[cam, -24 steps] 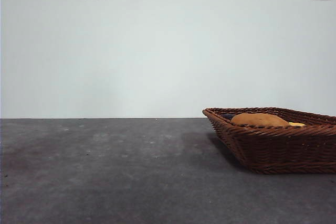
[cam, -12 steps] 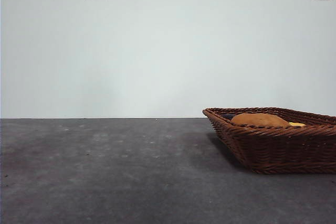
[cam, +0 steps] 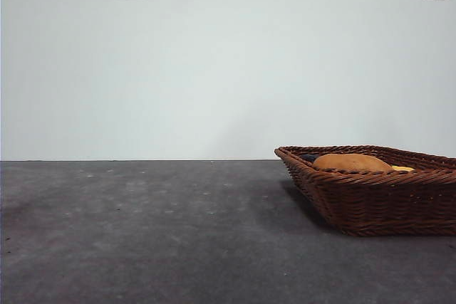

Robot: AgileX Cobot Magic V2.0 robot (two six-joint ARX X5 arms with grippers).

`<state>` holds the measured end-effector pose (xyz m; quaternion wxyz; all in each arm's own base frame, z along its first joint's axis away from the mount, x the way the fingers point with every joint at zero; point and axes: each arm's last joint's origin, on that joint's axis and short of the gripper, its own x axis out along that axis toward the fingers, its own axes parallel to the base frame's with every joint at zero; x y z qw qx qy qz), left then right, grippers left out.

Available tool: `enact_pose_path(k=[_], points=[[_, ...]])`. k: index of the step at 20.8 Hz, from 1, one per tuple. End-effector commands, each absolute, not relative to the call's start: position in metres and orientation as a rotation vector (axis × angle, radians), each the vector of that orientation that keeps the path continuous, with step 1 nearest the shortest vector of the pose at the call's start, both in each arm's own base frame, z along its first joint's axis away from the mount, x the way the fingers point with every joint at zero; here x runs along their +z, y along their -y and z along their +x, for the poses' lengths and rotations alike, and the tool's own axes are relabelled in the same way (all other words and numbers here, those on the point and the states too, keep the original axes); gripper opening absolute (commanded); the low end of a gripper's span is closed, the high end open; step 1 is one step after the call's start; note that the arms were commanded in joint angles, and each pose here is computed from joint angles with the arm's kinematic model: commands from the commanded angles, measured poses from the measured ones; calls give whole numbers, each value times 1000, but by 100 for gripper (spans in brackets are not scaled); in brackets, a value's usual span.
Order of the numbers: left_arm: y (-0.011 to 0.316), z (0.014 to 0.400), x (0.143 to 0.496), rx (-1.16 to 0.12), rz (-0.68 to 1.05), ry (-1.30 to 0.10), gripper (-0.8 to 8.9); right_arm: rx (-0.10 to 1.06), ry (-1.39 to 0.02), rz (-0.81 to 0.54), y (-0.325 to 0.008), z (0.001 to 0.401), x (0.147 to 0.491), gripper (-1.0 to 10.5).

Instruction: Help me put the vegetables on the table into the basket

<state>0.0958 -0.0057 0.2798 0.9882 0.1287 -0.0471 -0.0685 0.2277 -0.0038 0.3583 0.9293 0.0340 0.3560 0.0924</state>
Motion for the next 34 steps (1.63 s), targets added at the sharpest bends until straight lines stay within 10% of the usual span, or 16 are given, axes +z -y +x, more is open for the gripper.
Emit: enact_pose_path(k=[1,13,34], points=[[6,100,240,-147,203,25,-4,185,-725,70,4,229,359,2],[4,96,150,-102,62,-161,-4,184,-725,70,4,229,359,2],[5,99,145,-116,10,-222,-3,93,-661,7,6,204,374,1]])
